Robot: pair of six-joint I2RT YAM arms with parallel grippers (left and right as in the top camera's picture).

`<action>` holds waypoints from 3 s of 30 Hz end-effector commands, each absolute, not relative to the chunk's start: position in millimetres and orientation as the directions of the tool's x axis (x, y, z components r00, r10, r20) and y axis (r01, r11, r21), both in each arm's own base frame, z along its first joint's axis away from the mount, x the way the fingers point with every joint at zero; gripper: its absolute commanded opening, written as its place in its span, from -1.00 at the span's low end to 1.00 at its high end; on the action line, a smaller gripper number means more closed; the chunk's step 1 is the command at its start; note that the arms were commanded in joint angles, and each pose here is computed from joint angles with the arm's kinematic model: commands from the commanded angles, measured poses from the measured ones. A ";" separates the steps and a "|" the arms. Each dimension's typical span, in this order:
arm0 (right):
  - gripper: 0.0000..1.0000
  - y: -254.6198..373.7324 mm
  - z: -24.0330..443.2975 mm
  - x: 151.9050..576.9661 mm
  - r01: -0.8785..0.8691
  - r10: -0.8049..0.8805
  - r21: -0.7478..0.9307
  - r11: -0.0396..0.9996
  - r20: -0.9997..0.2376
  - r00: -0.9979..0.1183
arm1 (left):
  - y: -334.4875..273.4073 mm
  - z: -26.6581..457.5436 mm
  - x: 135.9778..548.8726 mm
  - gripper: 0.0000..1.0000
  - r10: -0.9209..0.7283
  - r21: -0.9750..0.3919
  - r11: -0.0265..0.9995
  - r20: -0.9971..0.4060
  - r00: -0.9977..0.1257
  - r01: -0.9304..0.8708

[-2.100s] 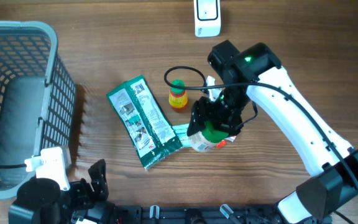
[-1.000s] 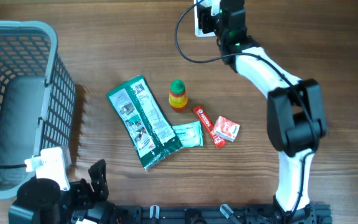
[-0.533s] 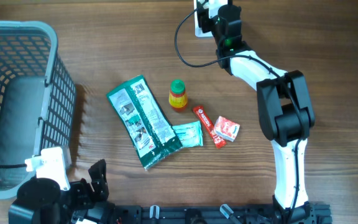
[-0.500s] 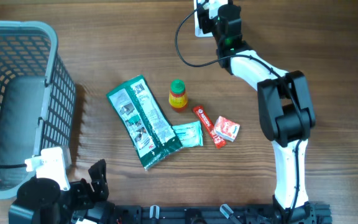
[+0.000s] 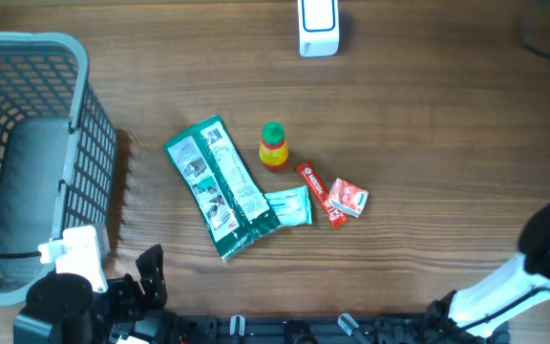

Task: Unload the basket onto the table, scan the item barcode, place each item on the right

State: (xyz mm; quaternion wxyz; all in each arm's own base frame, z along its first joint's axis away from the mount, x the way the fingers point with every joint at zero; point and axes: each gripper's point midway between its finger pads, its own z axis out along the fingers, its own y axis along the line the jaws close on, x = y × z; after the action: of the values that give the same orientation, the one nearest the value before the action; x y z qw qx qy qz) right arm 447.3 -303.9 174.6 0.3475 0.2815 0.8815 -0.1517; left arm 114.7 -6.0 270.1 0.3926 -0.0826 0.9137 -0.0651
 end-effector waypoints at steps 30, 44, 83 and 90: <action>0.99 -269.0 314.7 335.8 0.631 0.892 0.669 0.393 -0.443 -0.086 | -6.4 269.8 115.1 1.00 -0.213 -0.193 0.975 -0.703 -0.679 -0.107; 0.80 70.0 127.0 240.9 0.688 0.629 0.217 0.693 0.286 -0.723 | -6.4 269.8 115.1 1.00 -0.213 -0.193 0.975 -0.703 -0.679 -0.107; -0.91 115.4 -5.5 247.4 0.406 0.446 0.517 0.753 0.051 -0.893 | -6.4 269.8 115.1 1.00 -0.213 -0.193 0.975 -0.703 -0.679 -0.107; -0.91 144.2 105.9 289.3 -0.255 0.082 0.599 0.759 -0.477 -0.875 | -6.4 269.8 115.1 1.00 -0.213 -0.193 0.975 -0.703 -0.679 -0.107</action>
State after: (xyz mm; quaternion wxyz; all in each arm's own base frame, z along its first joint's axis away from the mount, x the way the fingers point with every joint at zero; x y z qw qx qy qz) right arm 271.0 132.2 41.6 0.1313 0.0831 0.9340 0.3218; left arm 114.4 -6.5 269.9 0.3920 -0.0820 0.9139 -0.0665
